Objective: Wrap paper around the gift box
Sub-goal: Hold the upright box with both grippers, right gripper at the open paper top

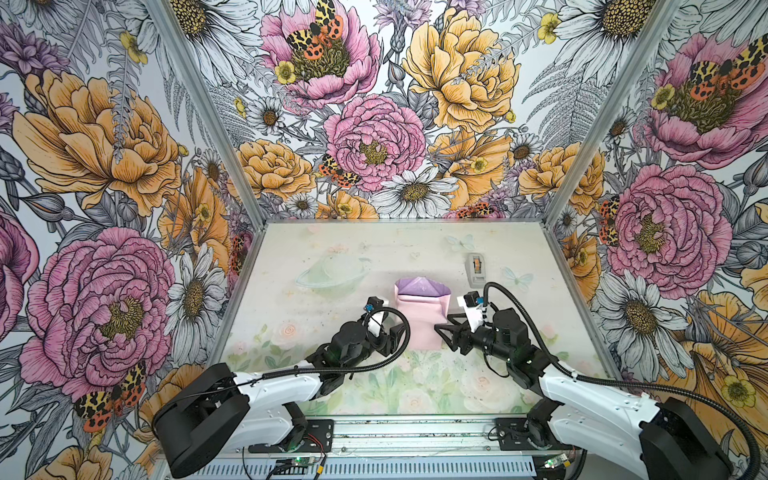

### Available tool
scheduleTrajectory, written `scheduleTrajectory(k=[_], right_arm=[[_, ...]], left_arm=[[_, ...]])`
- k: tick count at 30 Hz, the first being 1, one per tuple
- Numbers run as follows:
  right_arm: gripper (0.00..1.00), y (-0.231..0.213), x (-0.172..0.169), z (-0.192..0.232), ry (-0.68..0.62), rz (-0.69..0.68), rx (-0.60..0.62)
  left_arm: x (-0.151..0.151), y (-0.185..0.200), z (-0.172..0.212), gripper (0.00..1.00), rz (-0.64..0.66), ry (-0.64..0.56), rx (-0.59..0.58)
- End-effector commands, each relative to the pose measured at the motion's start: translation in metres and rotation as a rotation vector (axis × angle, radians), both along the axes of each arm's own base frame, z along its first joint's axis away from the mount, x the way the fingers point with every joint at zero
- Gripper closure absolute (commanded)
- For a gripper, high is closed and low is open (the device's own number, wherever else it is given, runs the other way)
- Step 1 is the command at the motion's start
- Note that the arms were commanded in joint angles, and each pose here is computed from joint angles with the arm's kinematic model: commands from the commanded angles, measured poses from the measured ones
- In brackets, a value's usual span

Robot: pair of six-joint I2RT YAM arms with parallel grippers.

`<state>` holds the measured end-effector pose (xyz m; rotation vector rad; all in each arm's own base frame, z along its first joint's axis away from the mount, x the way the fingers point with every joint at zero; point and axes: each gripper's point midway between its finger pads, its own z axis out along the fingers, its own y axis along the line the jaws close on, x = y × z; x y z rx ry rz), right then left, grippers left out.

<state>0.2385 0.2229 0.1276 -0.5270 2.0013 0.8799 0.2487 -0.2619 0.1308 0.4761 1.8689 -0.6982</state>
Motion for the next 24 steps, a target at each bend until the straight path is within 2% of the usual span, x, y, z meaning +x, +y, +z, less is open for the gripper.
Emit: scheduleTrajectory(k=[1,6,9,11,16,24], right_arm=[[0.39,0.005,-0.001,-0.004,0.024,0.031,0.007],[0.39,0.003,-0.007,-0.011,0.049,0.036,0.010],[0.30,-0.006,-0.008,0.002,-0.040,0.009,0.003],[0.28,-0.014,-0.007,0.014,-0.119,-0.023,-0.001],[0.30,-0.021,-0.007,0.029,-0.225,-0.024,-0.047],[0.33,-0.010,0.000,0.023,-0.226,0.016,-0.069]], left_arm=[[-0.001,-0.007,-0.003,0.34,-0.030,0.012,-0.031],[-0.006,-0.007,-0.014,0.34,-0.048,0.034,-0.032],[-0.015,-0.009,-0.006,0.29,-0.112,-0.038,-0.037],[-0.014,-0.005,0.001,0.28,-0.117,-0.088,-0.045],[-0.005,-0.006,0.007,0.28,-0.155,-0.108,-0.041],[0.006,-0.011,0.005,0.29,-0.170,-0.107,-0.082]])
